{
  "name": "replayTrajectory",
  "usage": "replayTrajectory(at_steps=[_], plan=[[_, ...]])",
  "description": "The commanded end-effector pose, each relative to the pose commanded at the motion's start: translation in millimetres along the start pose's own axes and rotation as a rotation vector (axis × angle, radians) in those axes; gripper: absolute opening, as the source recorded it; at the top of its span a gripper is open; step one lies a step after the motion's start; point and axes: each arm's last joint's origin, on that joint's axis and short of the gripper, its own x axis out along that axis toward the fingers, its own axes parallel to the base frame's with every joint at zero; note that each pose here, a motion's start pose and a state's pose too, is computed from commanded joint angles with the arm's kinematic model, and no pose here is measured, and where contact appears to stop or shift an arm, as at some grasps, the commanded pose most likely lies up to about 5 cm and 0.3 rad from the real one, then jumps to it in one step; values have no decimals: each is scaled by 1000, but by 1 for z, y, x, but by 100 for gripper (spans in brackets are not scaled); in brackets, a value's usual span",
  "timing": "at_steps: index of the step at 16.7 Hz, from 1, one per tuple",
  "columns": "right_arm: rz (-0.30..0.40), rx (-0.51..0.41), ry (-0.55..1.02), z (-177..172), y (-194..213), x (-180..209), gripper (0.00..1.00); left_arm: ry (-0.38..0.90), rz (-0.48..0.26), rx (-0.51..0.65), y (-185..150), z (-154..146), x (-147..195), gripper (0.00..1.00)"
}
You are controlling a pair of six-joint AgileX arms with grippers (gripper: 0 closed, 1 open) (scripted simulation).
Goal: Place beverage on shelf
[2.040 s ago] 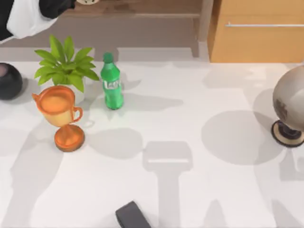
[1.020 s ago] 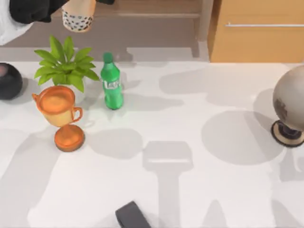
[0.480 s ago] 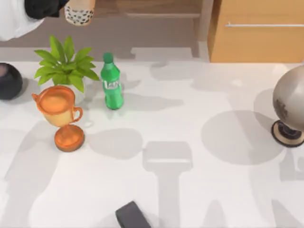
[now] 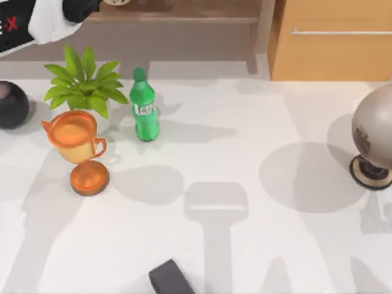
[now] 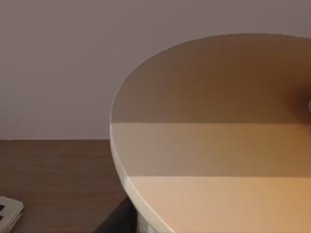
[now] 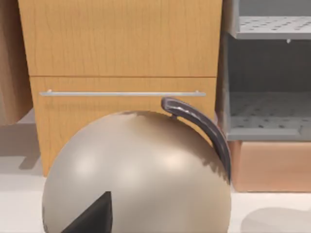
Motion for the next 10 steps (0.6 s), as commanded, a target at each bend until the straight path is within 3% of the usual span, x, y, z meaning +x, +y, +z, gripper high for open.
replayTrajectory(at_steps=[4,10], plan=[[0,0,0,0,0,0,100,0,0,0,0,0,0,0],[0,0,0,0,0,0,100,0,0,0,0,0,0,45]])
